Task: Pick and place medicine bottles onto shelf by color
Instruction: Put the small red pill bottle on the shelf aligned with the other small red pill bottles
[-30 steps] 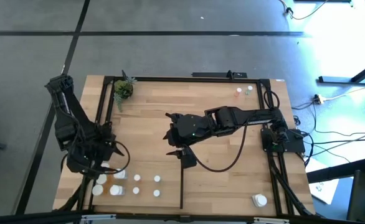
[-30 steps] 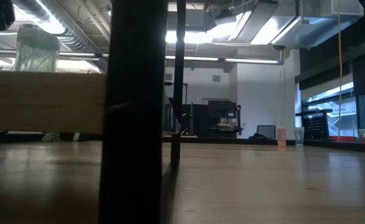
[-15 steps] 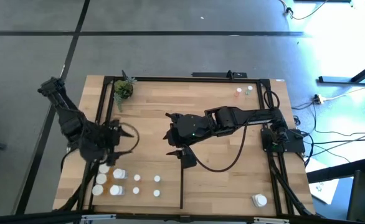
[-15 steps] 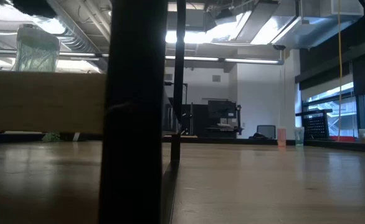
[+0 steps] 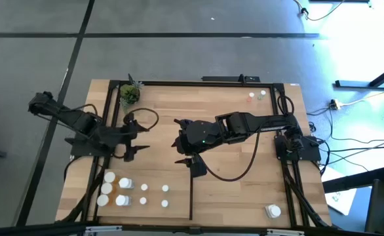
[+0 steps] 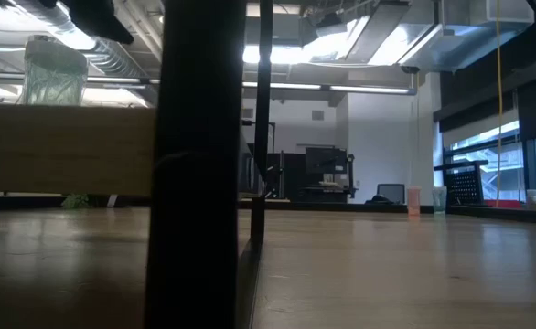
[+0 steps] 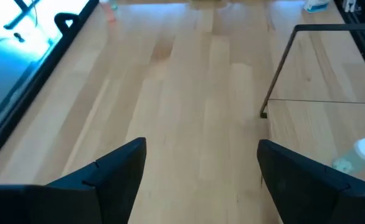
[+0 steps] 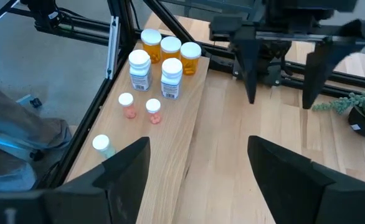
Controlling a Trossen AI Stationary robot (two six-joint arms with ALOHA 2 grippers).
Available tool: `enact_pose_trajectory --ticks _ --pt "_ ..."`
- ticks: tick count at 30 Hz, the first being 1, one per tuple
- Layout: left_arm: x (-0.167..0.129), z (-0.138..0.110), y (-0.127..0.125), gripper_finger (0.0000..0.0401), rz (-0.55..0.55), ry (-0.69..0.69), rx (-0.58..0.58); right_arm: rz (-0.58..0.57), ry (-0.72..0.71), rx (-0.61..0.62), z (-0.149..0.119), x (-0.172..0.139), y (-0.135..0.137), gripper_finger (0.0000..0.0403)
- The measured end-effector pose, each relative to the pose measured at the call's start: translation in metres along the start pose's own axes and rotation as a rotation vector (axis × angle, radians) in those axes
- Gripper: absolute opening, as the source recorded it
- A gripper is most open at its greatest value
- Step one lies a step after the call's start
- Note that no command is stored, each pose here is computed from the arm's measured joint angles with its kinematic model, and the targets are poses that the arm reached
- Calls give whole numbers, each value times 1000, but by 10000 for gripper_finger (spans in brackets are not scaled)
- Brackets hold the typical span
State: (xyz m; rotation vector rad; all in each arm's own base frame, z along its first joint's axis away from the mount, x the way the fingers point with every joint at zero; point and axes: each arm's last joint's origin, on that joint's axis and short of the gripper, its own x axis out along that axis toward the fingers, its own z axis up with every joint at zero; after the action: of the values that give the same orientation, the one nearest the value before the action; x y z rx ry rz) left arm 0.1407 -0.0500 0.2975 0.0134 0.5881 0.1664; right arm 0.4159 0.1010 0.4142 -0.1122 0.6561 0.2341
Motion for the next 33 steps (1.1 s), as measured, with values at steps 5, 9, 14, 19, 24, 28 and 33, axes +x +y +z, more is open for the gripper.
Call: enact_pose_trajectory --ticks 5,9,14,19,24,28,33 --pt "4 2 8 301 -5 19 -44 -1 -40 9 4 0 0 272" --pt "5 2 9 301 -24 29 -55 0 -22 61 2 0 0 272" --pt "5 3 9 301 -35 31 -56 -146 77 231 -8 -13 -3 272" --pt "6 3 9 301 -36 28 -57 -392 156 396 -21 -44 -10 272" --pt "6 3 9 301 -37 27 -57 -561 209 608 -35 -78 -13 272" --pt "6 3 9 301 -37 26 -58 -627 246 671 -42 -81 -20 272" --pt "6 3 9 301 -37 26 -58 -616 307 611 -45 -70 -24 272"
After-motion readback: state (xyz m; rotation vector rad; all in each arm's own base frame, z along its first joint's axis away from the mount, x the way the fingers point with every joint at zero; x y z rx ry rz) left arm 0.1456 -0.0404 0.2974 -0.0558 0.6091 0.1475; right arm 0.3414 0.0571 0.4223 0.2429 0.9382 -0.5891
